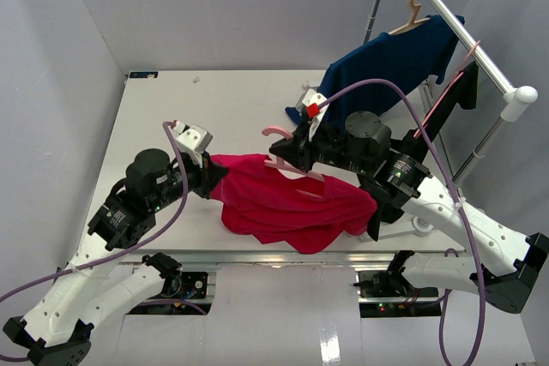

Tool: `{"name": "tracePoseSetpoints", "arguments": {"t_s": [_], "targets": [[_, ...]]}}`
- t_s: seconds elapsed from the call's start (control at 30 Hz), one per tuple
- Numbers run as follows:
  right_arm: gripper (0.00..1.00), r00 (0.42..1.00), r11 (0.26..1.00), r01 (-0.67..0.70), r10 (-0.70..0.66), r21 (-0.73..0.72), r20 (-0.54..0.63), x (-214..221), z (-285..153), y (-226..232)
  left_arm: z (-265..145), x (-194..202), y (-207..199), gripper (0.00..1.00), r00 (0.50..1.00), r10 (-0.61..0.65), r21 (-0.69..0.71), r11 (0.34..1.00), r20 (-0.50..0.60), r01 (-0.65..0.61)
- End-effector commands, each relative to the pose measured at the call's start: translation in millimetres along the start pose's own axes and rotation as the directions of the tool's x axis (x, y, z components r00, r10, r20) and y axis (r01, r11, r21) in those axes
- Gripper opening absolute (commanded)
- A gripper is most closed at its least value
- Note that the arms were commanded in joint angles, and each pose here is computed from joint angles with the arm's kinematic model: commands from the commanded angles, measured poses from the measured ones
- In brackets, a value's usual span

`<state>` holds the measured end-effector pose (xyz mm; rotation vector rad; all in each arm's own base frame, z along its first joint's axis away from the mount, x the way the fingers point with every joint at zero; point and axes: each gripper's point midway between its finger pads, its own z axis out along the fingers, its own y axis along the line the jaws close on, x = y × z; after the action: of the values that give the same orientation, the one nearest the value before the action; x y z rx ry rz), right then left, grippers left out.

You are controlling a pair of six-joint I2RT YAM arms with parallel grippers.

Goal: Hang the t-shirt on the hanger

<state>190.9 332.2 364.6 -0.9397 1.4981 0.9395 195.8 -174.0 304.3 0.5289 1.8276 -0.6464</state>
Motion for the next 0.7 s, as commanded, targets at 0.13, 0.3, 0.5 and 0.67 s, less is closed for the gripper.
{"name": "tracePoseSetpoints", "arguments": {"t_s": [0.13, 0.3, 0.5, 0.67], "targets": [[0.08, 0.994, 0.997, 0.062, -0.065, -0.042, -0.086, 20, -1, 2, 1, -11, 12, 0.0, 1.0, -0.004, -0.077, 0.997, -0.004, 0.004], [0.08, 0.996, 0.995, 0.066, -0.071, -0.08, -0.055, 9, -9, 12, 8, -1, 27, 0.0, 0.999, -0.006, -0.152, 0.988, -0.034, 0.0], [0.08, 0.997, 0.991, 0.083, -0.083, -0.103, 0.002, -10, -17, 19, 14, -1, 22, 0.19, 0.998, -0.004, -0.127, 0.992, -0.058, -0.003], [0.08, 0.994, 0.995, 0.095, -0.094, -0.012, 0.059, -41, -22, 6, 3, -10, 12, 0.6, 0.998, 0.037, -0.071, 0.997, -0.054, -0.041]]}}
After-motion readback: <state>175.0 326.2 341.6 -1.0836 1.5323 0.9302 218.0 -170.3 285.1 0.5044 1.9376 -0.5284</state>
